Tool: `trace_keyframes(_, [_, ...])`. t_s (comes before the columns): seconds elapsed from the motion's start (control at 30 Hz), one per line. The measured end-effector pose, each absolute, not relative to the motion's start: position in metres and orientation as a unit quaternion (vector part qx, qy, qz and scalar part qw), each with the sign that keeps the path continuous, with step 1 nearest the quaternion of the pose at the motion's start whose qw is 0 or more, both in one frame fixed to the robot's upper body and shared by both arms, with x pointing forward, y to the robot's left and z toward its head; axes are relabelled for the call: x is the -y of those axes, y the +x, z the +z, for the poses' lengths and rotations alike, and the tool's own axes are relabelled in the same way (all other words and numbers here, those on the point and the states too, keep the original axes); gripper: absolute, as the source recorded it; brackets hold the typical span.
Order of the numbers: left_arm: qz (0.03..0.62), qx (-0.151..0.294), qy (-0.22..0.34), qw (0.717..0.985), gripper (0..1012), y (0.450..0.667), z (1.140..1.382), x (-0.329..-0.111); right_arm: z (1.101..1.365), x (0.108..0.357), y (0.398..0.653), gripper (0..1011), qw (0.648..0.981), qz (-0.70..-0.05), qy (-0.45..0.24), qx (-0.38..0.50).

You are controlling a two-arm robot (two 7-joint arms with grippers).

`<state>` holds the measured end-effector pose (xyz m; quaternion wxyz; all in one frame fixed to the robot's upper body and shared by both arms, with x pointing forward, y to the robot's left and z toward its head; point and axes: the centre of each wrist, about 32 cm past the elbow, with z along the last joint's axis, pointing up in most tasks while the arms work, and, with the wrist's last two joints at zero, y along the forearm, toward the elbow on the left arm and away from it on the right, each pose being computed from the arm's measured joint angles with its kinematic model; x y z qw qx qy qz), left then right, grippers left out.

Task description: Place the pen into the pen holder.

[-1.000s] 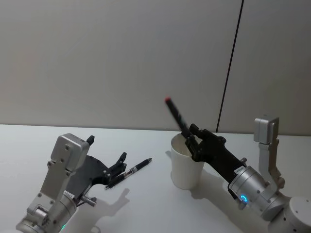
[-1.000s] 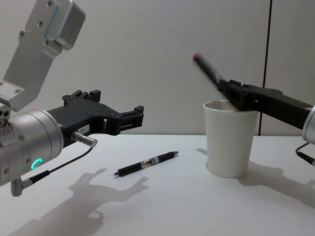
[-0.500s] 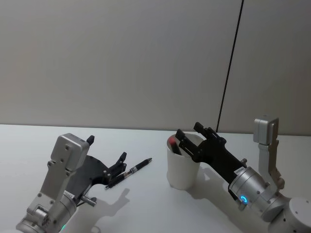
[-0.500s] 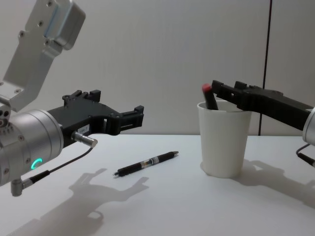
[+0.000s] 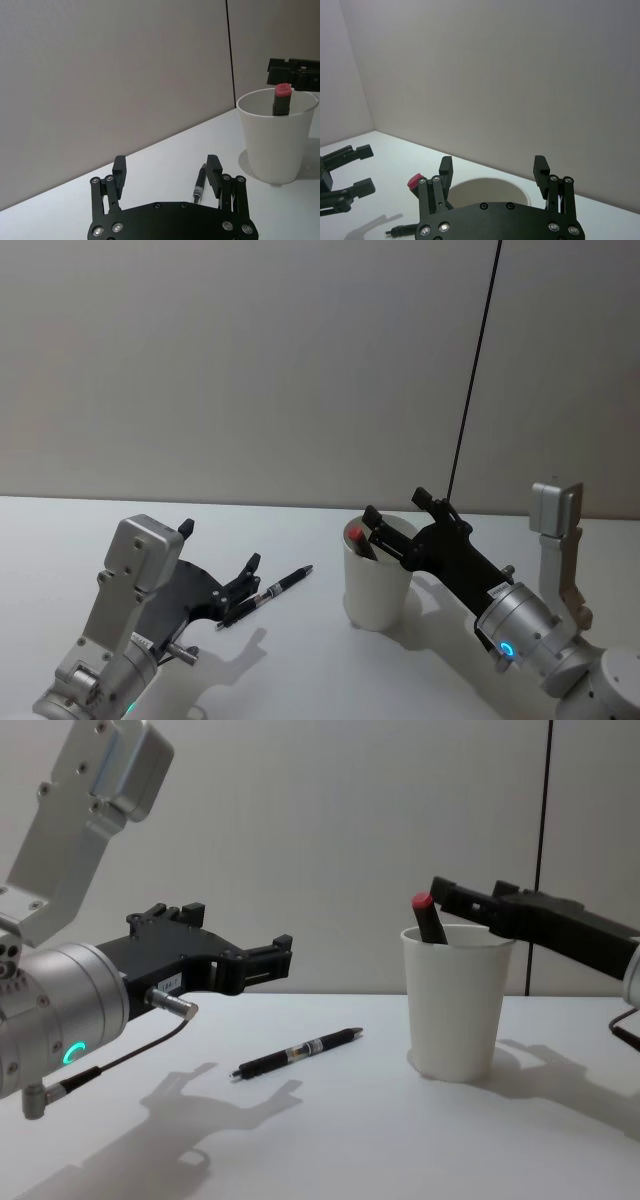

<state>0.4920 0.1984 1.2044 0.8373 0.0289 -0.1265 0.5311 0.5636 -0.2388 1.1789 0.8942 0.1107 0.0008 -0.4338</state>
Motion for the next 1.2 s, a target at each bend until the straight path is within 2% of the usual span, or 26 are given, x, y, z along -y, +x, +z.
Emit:
trace_keyframes(0.57, [0.531,0.126,0.029,0.837,1003,0.492,1.204,-0.198,1.185,0.253,0.546,1001,0.862,-0.491,0.128,0.020])
trace_keyframes(0.9, [0.531,0.126,0.029,0.837,1003,0.492,1.204,-0.198,1.184,0.252,0.540,1001,0.860,-0.495,0.122,0.021])
trace_keyframes(1.2, [0.531,0.126,0.029,0.837,1003,0.492,1.204,-0.198,1.183,0.248,0.517,1001,0.852,-0.516,0.092,0.020])
